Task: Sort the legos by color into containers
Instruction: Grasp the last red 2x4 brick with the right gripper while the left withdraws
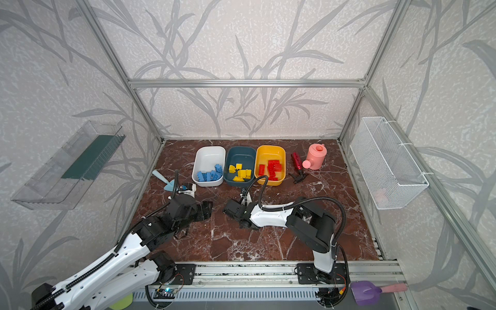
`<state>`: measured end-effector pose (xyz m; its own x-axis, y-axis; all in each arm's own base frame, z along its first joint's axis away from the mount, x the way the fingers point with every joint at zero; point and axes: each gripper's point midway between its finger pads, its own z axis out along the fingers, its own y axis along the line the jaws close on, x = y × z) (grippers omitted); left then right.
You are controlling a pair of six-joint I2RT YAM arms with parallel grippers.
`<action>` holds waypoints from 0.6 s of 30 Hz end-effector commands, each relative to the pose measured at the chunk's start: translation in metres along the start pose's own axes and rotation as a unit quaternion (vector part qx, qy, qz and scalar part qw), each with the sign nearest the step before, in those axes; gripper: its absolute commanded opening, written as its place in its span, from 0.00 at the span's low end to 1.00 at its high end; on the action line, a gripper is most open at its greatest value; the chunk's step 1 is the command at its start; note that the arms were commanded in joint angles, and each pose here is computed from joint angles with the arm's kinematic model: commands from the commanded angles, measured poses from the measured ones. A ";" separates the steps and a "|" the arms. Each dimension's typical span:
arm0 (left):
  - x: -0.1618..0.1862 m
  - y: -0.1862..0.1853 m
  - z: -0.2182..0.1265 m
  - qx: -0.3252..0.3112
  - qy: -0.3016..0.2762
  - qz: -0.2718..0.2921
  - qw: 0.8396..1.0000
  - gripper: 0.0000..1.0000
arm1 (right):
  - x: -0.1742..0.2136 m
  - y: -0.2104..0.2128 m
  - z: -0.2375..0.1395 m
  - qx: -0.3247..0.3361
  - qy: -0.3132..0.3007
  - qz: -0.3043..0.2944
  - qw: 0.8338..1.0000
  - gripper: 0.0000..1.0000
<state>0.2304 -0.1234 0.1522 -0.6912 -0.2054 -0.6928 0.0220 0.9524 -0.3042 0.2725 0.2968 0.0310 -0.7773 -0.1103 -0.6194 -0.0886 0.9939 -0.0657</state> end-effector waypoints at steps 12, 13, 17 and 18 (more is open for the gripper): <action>0.006 0.001 0.006 -0.006 0.013 -0.004 1.000 0.80 | 0.010 -0.001 0.016 -0.090 0.057 -0.003 0.994 0.60; 0.007 0.002 0.007 -0.007 0.014 -0.005 1.000 0.80 | 0.011 -0.001 0.017 -0.091 0.060 -0.004 0.994 0.59; 0.008 0.004 0.006 -0.009 0.016 -0.005 1.000 0.80 | 0.012 0.000 0.022 -0.089 0.068 -0.015 0.994 0.51; 0.008 0.004 0.005 -0.009 0.016 -0.005 1.000 0.80 | 0.011 0.001 0.023 -0.089 0.067 -0.016 0.994 0.48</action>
<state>0.2310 -0.1264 0.1457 -0.7086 -0.1980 -0.6772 0.0201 0.9538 -0.2998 0.2848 0.2932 0.0174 -0.8259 -0.1114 -0.5528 -0.1763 0.9822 0.0655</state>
